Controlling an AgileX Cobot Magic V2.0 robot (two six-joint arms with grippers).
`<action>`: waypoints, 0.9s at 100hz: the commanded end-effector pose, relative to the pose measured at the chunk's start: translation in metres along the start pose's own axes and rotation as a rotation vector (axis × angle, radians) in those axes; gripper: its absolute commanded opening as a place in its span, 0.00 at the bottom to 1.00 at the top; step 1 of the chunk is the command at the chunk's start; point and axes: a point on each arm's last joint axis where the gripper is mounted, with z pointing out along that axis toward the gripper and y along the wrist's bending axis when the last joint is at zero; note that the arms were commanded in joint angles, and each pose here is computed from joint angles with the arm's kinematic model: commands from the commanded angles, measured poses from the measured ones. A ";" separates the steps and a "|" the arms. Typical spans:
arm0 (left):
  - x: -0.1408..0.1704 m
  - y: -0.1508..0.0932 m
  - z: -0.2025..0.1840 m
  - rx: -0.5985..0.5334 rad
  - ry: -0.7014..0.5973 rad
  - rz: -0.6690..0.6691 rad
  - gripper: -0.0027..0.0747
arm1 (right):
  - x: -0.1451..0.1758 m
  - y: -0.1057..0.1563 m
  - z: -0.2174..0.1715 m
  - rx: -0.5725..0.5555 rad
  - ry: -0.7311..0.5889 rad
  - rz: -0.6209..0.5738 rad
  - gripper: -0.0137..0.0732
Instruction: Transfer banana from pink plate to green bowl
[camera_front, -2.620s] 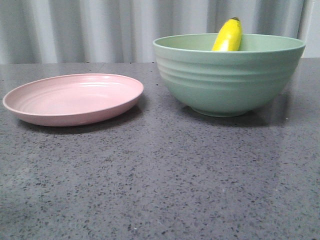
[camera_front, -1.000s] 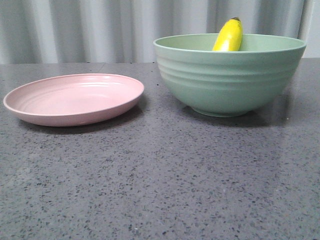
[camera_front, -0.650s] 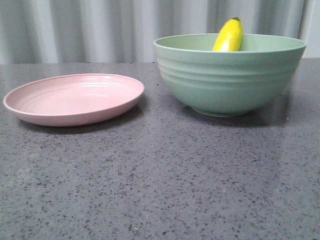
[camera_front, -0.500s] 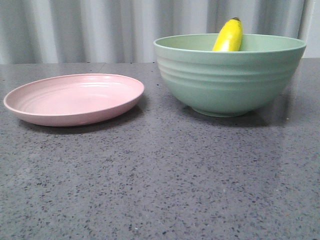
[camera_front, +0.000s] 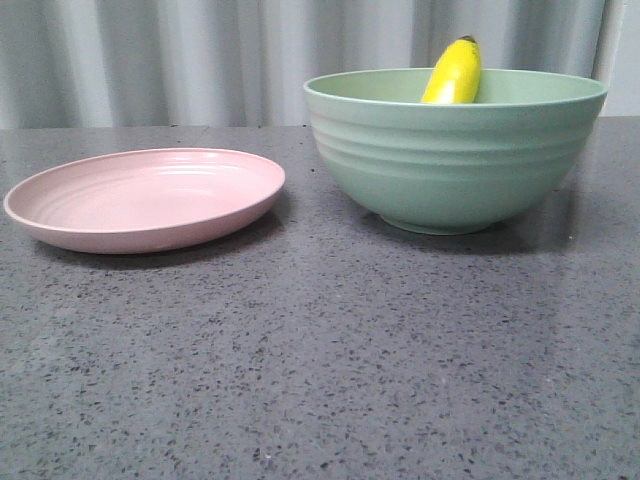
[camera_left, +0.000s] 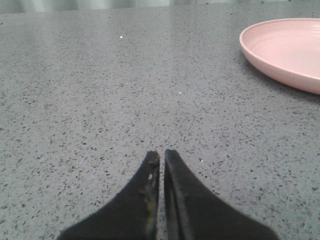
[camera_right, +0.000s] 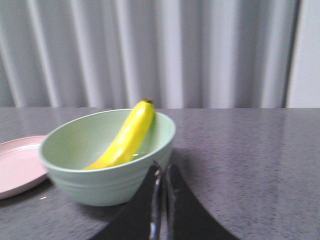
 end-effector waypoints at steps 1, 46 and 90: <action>0.003 0.000 0.000 0.001 -0.048 -0.005 0.01 | -0.005 -0.004 0.001 0.074 -0.155 -0.023 0.07; 0.003 0.000 0.000 0.001 -0.048 -0.005 0.01 | 0.081 -0.025 0.022 0.298 -0.077 -0.007 0.07; 0.003 0.000 0.000 0.001 -0.048 -0.005 0.01 | 0.110 -0.026 0.020 0.310 0.243 -0.057 0.07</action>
